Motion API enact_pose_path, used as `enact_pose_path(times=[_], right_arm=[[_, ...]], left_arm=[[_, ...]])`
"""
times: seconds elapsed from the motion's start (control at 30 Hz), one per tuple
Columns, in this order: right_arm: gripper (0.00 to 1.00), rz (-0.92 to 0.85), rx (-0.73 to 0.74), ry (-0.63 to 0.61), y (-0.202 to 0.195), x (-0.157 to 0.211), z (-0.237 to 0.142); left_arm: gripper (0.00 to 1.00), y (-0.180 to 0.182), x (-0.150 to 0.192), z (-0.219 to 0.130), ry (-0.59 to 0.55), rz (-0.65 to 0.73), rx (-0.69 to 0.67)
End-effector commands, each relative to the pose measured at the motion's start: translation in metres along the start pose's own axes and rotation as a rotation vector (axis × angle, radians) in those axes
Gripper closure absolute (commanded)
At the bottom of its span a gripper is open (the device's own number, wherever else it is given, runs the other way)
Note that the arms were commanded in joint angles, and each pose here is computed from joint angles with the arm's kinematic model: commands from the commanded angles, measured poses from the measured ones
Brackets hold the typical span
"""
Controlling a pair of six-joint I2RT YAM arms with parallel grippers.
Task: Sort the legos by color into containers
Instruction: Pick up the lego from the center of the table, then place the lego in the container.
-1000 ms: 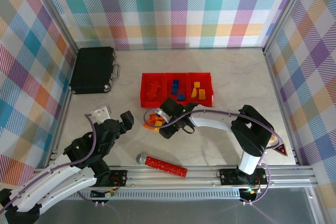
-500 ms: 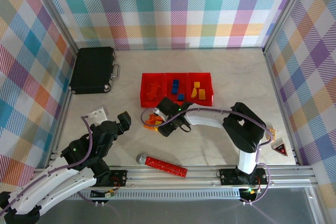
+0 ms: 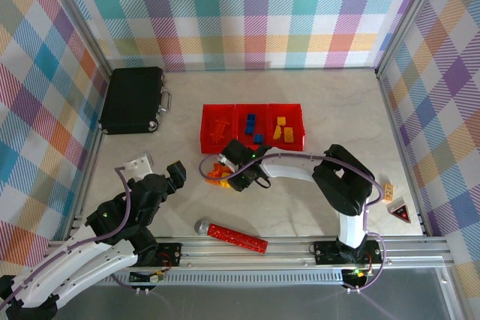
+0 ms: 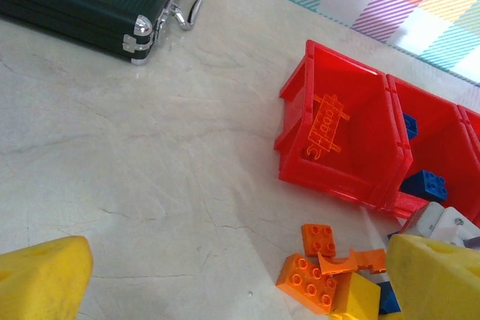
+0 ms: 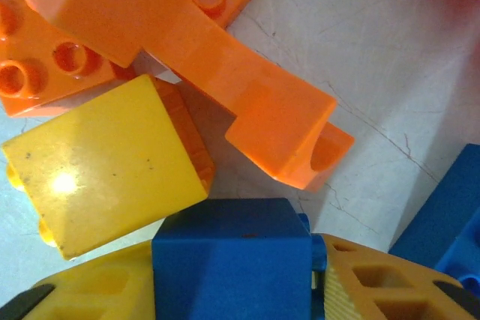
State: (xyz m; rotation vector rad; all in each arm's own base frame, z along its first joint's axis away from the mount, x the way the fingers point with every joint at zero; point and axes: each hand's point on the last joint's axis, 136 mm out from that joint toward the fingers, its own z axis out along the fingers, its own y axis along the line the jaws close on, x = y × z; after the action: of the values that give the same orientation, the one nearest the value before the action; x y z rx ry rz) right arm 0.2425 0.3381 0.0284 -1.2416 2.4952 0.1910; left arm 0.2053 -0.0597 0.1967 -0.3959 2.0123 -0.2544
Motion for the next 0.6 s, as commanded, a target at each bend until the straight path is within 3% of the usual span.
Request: enact_pose_path(times=[0.0,0.33,0.57], right_arm=[[0.62,-0.009,0.013,-0.024,-0.001,-0.009,-0.019],[0.68,-0.004,0.047,-0.147,-0.017,-0.032,-0.074],[0.69,0.135,0.097,-0.198,-0.073,-0.065,-0.083]], left_arm=[[0.0,0.011,0.001,-0.001,-0.008,0.029,-0.028],[0.0,0.01,0.0,-0.002,-0.026,0.013,-0.003],[0.0,0.005,0.006,-0.001,-0.002,0.009,0.024]])
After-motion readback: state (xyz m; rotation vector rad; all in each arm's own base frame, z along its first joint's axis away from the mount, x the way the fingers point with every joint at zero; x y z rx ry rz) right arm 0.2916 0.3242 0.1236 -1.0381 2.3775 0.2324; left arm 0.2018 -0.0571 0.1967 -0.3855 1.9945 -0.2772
